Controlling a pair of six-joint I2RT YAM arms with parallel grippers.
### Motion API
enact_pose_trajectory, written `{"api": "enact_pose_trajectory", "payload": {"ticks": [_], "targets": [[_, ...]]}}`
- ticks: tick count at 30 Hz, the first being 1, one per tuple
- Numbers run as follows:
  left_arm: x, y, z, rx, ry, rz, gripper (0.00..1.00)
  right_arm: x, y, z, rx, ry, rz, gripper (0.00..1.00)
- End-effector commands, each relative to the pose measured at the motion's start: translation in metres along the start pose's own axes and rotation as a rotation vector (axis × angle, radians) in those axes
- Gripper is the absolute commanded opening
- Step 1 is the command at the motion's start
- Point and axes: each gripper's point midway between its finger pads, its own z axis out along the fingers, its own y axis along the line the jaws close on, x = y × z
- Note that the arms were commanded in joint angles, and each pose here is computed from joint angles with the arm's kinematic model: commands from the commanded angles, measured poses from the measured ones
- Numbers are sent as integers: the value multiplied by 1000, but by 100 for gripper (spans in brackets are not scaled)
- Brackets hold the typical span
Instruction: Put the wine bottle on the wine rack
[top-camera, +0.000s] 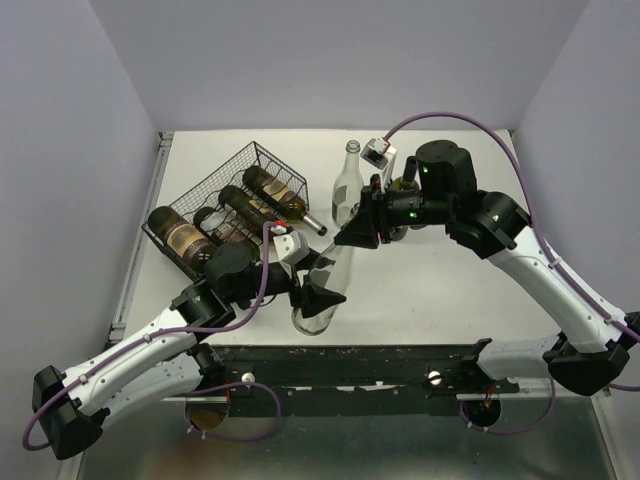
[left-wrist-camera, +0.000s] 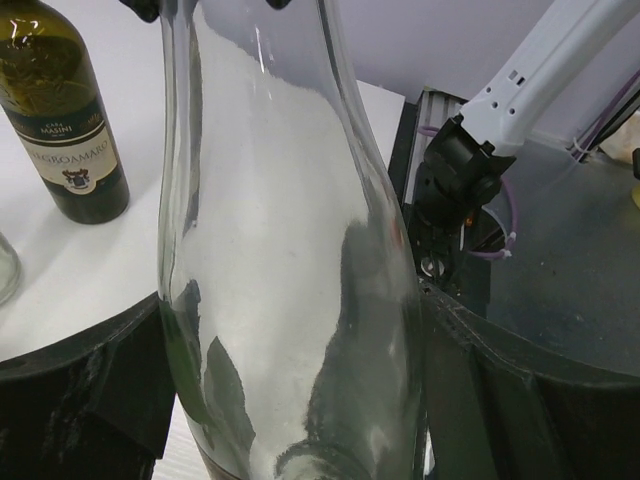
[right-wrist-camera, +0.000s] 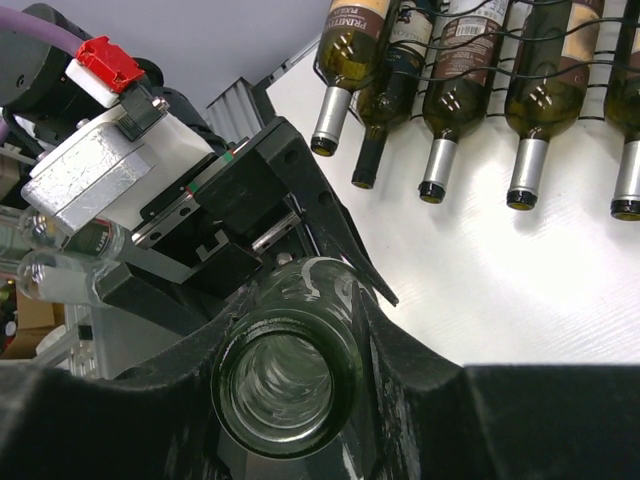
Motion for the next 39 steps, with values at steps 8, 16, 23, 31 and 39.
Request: {"api": "enact_pose_trajectory", "payload": {"ticks": [8,16,23,31,39], "targets": [[-23,42,-15,-185,122,388,0,-30,38,-48,-16,-162,-57,97],[-32,64,-28,-274,208,581,0,-43,17,-75,190,-244,-36,100],[-26,63,-31,-186,260,906,0,-31,2,-76,276,-183,17,100],[-44,74,-26,-214,281,1199,0,15,-33,-44,326,26,39,99],[-59,91,-17,-289,335,1372,0,57,-51,-12,289,183,90,90]]}}
